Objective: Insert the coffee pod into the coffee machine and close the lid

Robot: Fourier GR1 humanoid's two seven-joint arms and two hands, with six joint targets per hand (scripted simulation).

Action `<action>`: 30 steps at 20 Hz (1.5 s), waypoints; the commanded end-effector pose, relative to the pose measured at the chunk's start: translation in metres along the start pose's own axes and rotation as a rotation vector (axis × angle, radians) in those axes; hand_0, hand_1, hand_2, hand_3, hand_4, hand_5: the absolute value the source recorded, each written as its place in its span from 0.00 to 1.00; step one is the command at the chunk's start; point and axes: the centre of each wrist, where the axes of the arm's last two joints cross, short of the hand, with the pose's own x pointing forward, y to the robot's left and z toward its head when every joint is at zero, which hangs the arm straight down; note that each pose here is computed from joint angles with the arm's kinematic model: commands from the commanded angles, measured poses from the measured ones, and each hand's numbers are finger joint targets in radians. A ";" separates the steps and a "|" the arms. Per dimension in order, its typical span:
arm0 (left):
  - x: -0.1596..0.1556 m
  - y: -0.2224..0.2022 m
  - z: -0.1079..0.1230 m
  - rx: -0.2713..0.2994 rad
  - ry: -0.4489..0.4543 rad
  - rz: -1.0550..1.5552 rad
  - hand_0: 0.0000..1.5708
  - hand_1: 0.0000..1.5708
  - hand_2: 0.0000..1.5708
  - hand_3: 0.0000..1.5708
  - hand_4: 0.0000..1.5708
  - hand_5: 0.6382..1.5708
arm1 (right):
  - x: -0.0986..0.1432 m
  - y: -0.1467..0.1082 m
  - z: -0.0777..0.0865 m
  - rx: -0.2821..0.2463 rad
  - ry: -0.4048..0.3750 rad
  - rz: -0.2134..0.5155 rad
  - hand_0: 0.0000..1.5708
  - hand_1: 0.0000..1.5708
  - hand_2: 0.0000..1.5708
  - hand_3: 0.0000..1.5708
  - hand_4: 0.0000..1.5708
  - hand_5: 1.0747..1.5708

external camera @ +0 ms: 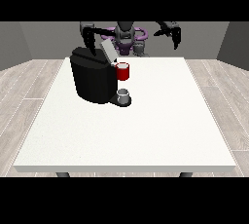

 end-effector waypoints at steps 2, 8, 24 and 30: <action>0.022 0.025 -0.002 0.059 -0.032 -0.016 0.00 0.00 0.00 0.00 0.24 1.00 | 0.007 0.023 -0.007 0.050 -0.062 0.020 0.00 0.00 0.00 0.00 0.00 1.00; 0.032 -0.003 0.012 0.031 -0.054 -0.029 0.00 0.00 0.00 0.00 0.20 1.00 | 0.010 0.015 -0.017 0.041 -0.068 0.050 0.00 0.00 0.00 0.00 0.05 1.00; 0.017 0.012 0.013 0.036 -0.070 -0.069 0.00 0.00 0.00 0.00 0.26 1.00 | 0.097 0.077 -0.036 0.143 -0.234 0.178 0.00 0.00 0.00 0.00 0.00 1.00; 0.037 0.006 -0.006 0.030 -0.082 -0.072 0.00 0.00 0.00 0.00 0.24 1.00 | 0.122 0.089 -0.036 0.166 -0.277 0.269 0.00 0.00 0.00 0.00 0.07 1.00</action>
